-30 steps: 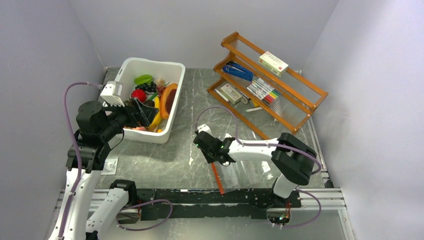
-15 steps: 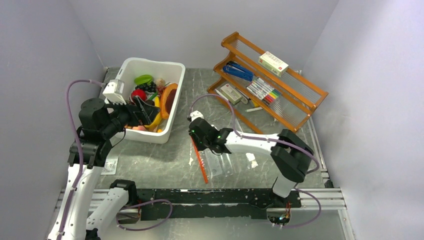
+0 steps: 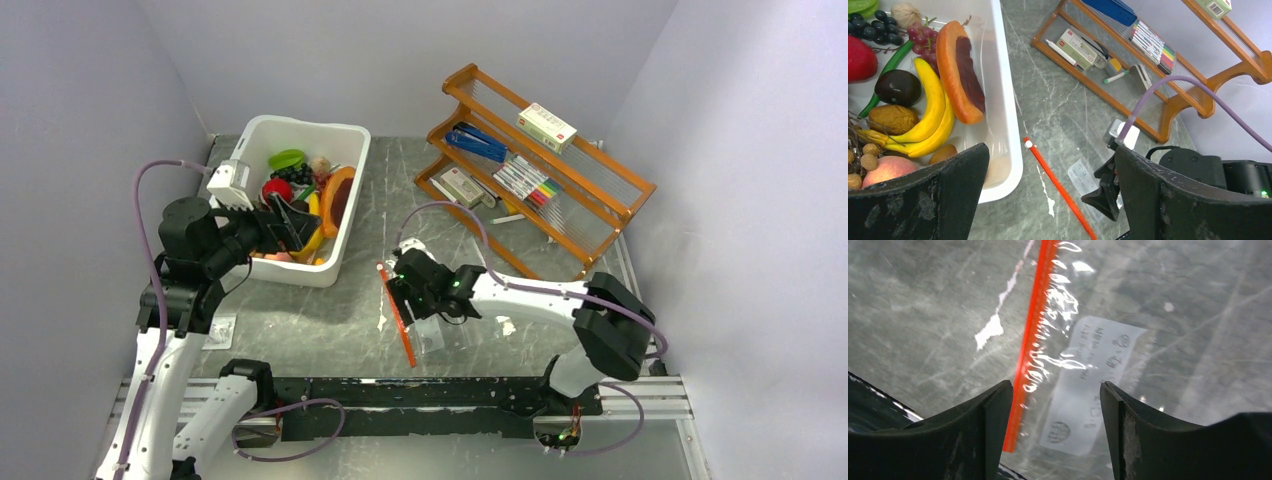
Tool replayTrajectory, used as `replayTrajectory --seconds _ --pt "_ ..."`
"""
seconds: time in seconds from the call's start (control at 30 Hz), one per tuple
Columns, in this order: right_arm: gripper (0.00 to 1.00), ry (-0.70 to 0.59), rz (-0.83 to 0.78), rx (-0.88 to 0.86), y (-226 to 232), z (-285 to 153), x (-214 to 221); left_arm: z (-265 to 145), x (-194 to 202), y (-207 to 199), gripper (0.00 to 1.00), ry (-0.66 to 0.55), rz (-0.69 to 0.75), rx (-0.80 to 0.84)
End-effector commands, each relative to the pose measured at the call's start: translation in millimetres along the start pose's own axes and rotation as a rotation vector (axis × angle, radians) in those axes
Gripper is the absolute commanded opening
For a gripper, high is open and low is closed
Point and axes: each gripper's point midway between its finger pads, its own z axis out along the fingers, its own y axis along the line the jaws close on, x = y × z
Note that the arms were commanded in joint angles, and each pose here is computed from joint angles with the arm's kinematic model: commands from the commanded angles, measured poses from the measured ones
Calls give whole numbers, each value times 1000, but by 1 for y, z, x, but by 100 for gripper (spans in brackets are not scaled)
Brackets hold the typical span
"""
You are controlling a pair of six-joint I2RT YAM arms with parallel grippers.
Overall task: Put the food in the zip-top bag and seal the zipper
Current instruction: Pick up the zipper food storage bag at the center of the board.
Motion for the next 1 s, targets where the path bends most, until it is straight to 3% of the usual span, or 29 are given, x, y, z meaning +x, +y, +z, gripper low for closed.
replayTrajectory --seconds 0.0,0.5,0.6,0.77,0.97 --pt "63 -54 71 29 21 14 -22 -4 -3 3 95 -28 -1 -19" --pt "57 17 17 166 15 64 7 -15 -4 -3 93 -36 -32 -16" --pt "44 36 6 221 7 68 15 -17 -1 -4 90 -25 -58 -18" --pt "4 -26 9 218 5 59 4 -19 2 -7 88 -19 -60 -5" --pt "0 -124 17 203 2 41 -15 -21 7 -8 87 -21 -82 11"
